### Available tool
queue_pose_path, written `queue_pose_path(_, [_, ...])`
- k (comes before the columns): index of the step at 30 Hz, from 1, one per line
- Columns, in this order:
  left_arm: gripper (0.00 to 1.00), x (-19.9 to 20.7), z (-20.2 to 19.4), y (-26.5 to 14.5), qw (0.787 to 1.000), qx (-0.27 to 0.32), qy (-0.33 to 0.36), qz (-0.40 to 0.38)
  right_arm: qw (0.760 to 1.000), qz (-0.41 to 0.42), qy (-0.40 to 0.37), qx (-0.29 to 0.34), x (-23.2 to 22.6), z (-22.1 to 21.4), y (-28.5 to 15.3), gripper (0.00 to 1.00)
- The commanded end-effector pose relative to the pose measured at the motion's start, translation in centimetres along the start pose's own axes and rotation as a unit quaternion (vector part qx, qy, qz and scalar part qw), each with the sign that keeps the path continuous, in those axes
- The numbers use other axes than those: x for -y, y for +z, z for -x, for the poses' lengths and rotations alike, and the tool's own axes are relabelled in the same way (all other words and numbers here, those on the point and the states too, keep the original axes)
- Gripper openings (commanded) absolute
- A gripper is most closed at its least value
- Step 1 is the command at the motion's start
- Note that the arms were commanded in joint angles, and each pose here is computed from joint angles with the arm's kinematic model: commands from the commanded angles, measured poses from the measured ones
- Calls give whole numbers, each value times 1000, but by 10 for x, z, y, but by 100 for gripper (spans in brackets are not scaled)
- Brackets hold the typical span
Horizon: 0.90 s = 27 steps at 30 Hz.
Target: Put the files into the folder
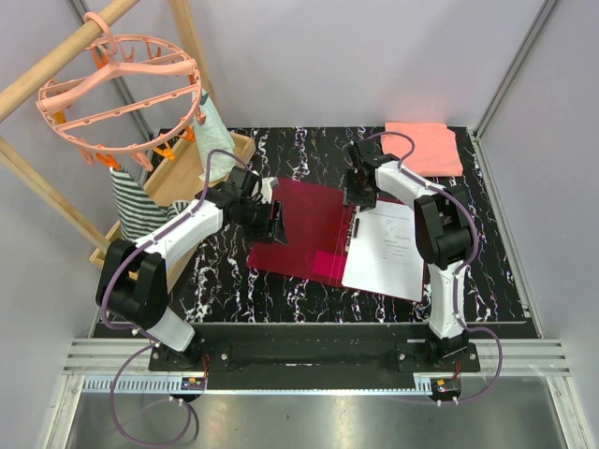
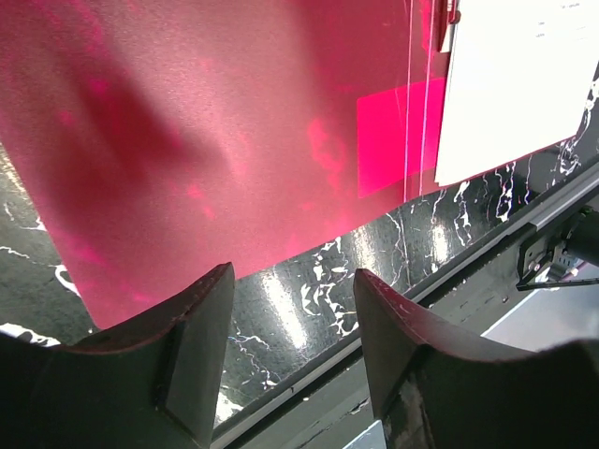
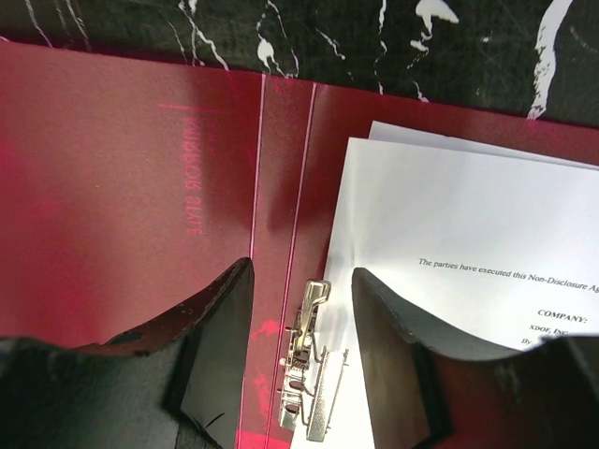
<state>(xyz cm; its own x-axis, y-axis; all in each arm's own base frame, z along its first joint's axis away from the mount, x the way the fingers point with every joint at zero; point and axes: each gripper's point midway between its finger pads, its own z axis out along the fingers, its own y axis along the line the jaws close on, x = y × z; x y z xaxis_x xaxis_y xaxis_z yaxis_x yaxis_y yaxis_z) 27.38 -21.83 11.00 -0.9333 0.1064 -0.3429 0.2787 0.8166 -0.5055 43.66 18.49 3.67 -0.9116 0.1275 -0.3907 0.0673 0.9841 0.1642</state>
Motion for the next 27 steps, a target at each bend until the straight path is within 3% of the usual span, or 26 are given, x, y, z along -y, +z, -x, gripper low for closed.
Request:
queue_pose_path(1, [58, 12, 16, -12, 999, 40, 18, -9, 1000, -9, -1, 7, -7, 7, -3, 54])
queue_pose_path(8, [64, 14, 17, -16, 999, 48, 22, -11, 1000, -7, -3, 4, -10, 5, -2, 43])
queue_pose_path(27, [65, 11, 17, -13, 999, 49, 20, -7, 1000, -2, -17, 25, -18, 12, -25, 15])
